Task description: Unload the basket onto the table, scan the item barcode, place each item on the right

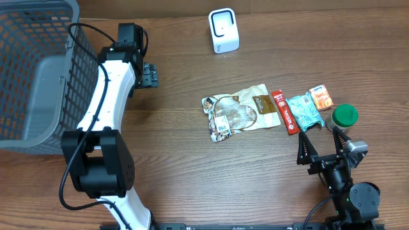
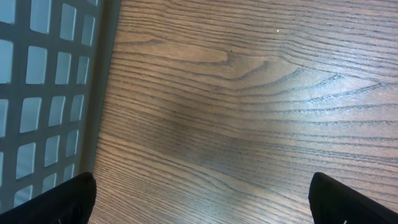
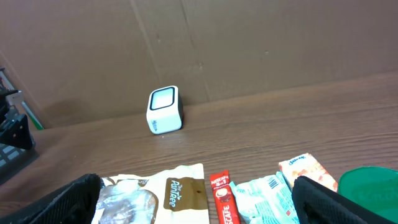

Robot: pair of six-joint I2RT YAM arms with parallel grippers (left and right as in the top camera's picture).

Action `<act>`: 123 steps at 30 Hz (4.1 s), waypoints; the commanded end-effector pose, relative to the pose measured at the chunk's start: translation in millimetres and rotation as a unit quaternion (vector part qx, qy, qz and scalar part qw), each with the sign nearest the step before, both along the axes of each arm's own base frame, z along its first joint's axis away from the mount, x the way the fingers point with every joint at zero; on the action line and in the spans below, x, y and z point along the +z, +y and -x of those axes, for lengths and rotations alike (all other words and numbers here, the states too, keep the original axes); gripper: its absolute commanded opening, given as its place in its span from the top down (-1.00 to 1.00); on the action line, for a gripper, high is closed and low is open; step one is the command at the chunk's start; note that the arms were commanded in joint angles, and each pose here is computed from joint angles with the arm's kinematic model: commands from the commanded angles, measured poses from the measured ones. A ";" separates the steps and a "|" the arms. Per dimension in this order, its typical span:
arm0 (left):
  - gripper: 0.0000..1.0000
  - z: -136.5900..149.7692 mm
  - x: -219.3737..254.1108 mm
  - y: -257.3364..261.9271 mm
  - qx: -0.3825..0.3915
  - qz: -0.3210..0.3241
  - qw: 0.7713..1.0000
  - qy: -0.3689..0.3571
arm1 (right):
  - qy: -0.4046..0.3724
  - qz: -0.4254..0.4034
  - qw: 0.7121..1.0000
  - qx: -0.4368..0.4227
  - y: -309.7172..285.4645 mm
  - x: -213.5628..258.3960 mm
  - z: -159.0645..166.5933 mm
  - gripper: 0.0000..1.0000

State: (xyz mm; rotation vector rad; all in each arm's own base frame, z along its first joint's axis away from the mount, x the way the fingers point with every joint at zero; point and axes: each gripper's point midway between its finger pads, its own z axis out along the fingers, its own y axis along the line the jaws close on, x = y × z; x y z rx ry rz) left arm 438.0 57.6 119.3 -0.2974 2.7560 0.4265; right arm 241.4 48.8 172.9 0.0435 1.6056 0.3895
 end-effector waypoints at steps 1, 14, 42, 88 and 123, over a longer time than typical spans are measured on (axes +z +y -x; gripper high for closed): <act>-1.00 -4.1 13.9 -0.1 0.006 -0.002 1.000 -0.021 | 0.001 -0.002 1.000 -0.009 -3.3 -2.9 -0.9 -1.00; -0.99 -4.1 13.9 -0.5 0.006 -0.002 1.000 -0.021 | 0.001 -0.002 1.000 -0.009 -3.3 -2.9 -0.9 -1.00; -1.00 99.8 276.3 -29.2 -0.034 0.015 0.934 -0.355 | 0.001 -0.002 1.000 -0.009 -3.3 -2.9 -0.9 -1.00; -0.99 267.4 268.2 -51.6 -0.113 0.113 0.621 -0.768 | 0.001 -0.002 1.000 -0.009 -3.3 -2.9 -0.9 -1.00; -0.99 192.1 36.8 -65.1 -0.163 0.089 0.819 -0.542 | 0.001 -0.002 1.000 -0.009 -3.3 -2.9 -0.9 -1.00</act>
